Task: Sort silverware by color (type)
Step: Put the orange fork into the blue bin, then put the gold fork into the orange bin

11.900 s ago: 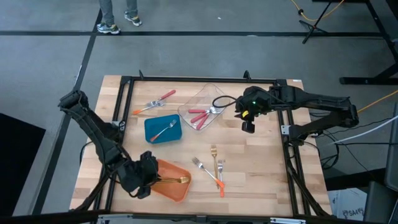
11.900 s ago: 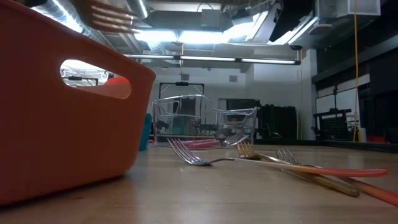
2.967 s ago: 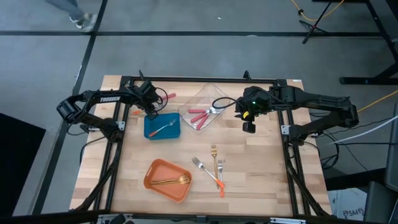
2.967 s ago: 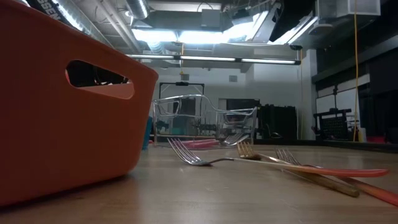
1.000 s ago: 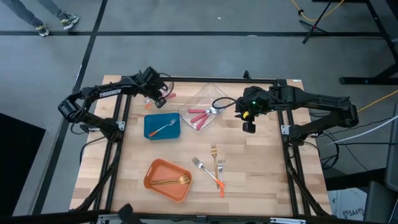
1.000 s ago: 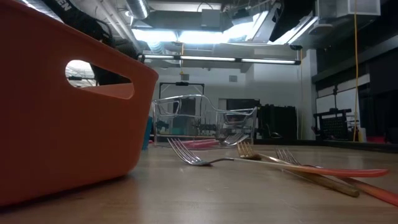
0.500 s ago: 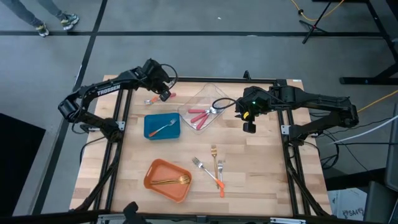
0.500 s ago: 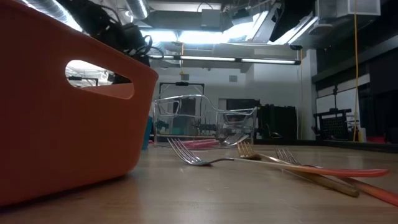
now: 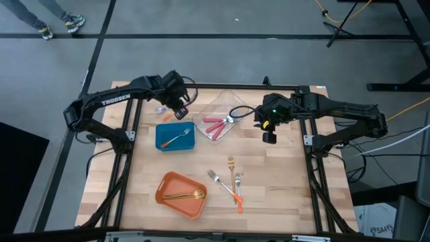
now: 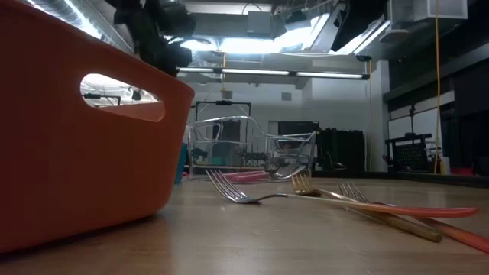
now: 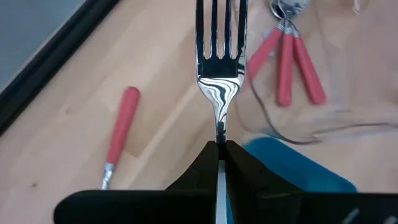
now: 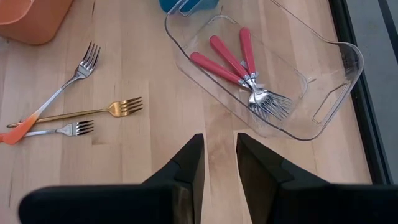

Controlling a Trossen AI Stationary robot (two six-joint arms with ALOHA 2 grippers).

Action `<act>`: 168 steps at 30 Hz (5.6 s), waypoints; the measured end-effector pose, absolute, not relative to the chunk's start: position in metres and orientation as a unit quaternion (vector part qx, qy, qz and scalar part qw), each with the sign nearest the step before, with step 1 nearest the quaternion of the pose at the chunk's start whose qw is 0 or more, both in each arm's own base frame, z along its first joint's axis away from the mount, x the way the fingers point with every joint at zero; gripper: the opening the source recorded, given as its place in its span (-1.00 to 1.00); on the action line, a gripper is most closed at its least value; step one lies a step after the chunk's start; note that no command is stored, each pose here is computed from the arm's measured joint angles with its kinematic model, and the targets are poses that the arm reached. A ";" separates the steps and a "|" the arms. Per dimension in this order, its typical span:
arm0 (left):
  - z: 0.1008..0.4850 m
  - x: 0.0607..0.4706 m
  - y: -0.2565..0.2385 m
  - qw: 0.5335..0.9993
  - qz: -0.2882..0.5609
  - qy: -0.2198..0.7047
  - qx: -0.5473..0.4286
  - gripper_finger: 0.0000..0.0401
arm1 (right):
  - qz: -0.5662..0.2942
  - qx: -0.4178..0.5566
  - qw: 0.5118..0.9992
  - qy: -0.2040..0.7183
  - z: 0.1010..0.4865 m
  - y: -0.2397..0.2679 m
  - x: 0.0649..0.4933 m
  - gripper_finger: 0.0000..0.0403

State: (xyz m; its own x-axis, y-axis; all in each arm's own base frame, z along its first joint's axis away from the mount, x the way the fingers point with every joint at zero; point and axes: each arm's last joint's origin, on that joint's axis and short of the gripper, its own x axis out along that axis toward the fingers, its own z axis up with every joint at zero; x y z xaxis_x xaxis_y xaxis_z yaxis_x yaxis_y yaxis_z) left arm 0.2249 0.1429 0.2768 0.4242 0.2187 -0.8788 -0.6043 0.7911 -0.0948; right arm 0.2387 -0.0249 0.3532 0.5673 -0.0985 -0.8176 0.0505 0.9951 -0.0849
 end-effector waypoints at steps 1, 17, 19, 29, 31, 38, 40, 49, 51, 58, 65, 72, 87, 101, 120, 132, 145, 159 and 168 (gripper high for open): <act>0.280 0.227 0.139 0.818 0.252 0.477 -0.201 -0.96 | -0.042 -0.026 0.885 0.463 0.353 -0.025 0.239 -0.58; 0.300 0.228 0.069 0.732 0.248 0.582 -0.252 -0.95 | -0.042 -0.026 0.885 0.463 0.353 -0.025 0.239 -0.58; 0.299 0.229 0.062 0.729 0.245 0.587 -0.252 -0.95 | -0.042 -0.026 0.885 0.463 0.353 -0.025 0.239 -0.58; 0.260 0.230 0.043 0.715 0.248 0.609 -0.239 -0.95 | -0.042 -0.026 0.885 0.463 0.353 -0.025 0.239 -0.58; 0.253 0.229 0.043 0.712 0.247 0.612 -0.240 -0.95 | -0.042 -0.026 0.885 0.463 0.353 -0.025 0.239 -0.58; 0.227 0.229 0.045 0.719 0.249 0.602 -0.244 -0.95 | -0.042 -0.026 0.886 0.462 0.353 -0.025 0.239 -0.58; 0.220 0.227 0.046 0.717 0.250 0.603 -0.244 -0.95 | -0.042 -0.026 0.886 0.462 0.353 -0.025 0.239 -0.58; 0.200 0.222 0.054 0.728 0.224 0.606 -0.229 -0.95 | -0.042 -0.026 0.886 0.462 0.353 -0.025 0.239 -0.58; 0.199 0.222 0.056 0.732 0.220 0.604 -0.223 -0.95 | -0.042 -0.026 0.886 0.461 0.353 -0.025 0.239 -0.58; 0.198 0.223 0.059 0.743 0.212 0.601 -0.206 -0.95 | -0.042 -0.026 0.886 0.461 0.353 -0.025 0.239 -0.58; 0.199 0.223 0.060 0.748 0.214 0.598 -0.194 -0.95 | -0.042 -0.026 0.885 0.462 0.353 -0.025 0.239 -0.58; 0.196 0.226 0.060 0.749 0.215 0.597 -0.192 -0.95 | -0.040 -0.024 0.873 0.485 0.335 -0.025 0.239 -0.58; 0.169 0.238 0.063 0.722 0.209 0.634 -0.181 -0.95 | -0.040 -0.022 0.864 0.501 0.317 -0.025 0.239 -0.58; 0.168 0.239 0.064 0.720 0.210 0.635 -0.182 -0.66 | -0.040 -0.022 0.864 0.501 0.317 -0.025 0.239 -0.58; 0.173 0.237 0.063 0.725 0.208 0.630 -0.188 -0.59 | -0.040 -0.022 0.864 0.501 0.317 -0.025 0.239 -0.58; 0.199 0.228 0.060 0.749 0.239 0.572 -0.232 -0.59 | -0.040 -0.022 0.864 0.501 0.317 -0.025 0.239 -0.58; 0.228 0.224 0.039 0.794 0.234 0.489 -0.274 -0.59 | -0.021 -0.021 0.865 0.501 0.317 -0.024 0.240 -0.58; 0.244 0.237 0.016 0.854 0.176 0.412 -0.264 -0.59 | 0.138 -0.040 0.890 0.433 0.323 -0.007 0.249 -0.58; 0.245 0.239 0.006 0.865 0.177 0.402 -0.243 -0.59 | 0.225 -0.153 0.885 0.378 0.328 0.029 0.253 -0.58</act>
